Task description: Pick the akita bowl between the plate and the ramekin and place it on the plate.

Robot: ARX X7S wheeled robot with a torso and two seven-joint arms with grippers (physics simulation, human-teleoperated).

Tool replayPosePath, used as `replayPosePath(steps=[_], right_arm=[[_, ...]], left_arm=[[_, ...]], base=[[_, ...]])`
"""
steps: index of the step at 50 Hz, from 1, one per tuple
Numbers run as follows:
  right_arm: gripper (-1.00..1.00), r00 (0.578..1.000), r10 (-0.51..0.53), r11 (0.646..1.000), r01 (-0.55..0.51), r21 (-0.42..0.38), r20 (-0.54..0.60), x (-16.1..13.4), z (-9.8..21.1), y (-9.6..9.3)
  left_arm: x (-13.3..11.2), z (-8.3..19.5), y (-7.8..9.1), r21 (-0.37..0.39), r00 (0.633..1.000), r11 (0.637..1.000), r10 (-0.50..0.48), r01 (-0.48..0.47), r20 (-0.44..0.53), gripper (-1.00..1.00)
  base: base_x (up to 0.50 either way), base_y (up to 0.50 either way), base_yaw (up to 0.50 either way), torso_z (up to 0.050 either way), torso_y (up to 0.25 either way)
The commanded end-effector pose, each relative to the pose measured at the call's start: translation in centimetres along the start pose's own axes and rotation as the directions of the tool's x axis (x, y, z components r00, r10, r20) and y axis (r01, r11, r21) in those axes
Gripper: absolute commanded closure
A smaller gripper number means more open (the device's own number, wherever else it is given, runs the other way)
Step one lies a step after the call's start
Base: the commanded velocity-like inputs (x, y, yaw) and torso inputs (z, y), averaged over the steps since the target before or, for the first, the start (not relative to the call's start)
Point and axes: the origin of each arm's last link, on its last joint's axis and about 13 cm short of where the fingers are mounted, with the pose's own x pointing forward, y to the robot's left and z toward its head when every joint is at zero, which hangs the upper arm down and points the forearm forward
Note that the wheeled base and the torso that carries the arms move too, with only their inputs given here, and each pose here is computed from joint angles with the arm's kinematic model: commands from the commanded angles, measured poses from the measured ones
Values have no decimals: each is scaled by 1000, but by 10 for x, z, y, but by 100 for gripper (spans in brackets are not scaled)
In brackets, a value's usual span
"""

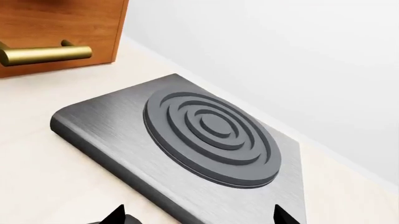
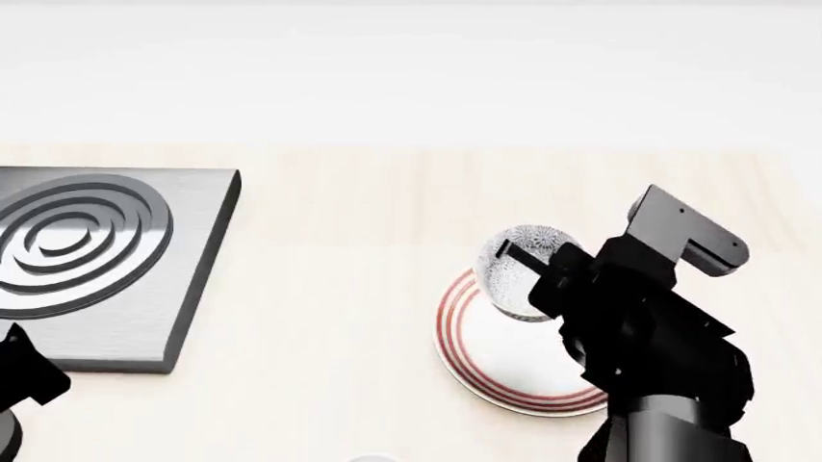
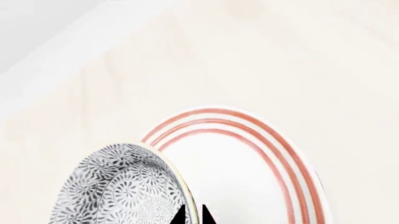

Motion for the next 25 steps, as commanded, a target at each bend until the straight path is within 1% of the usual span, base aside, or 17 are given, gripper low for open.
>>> replayPosePath(steps=[1, 10, 25], right_arm=[[100, 999, -29, 1000, 29, 10, 26, 0, 3, 1], [100, 998, -56, 998, 56, -1, 27, 1, 2, 0], [100, 998, -59, 998, 58, 21, 21, 5, -5, -7]], left_arm=[[0, 0, 0, 0, 1000, 1000, 0, 0, 0, -100], [0, 0, 0, -1, 1000, 1000, 1, -1, -1, -100], [0, 0, 0, -1, 1000, 1000, 1, -1, -1, -100]], base=[[0, 0, 0, 0, 0], [0, 0, 0, 0, 0], [0, 0, 0, 0, 0]])
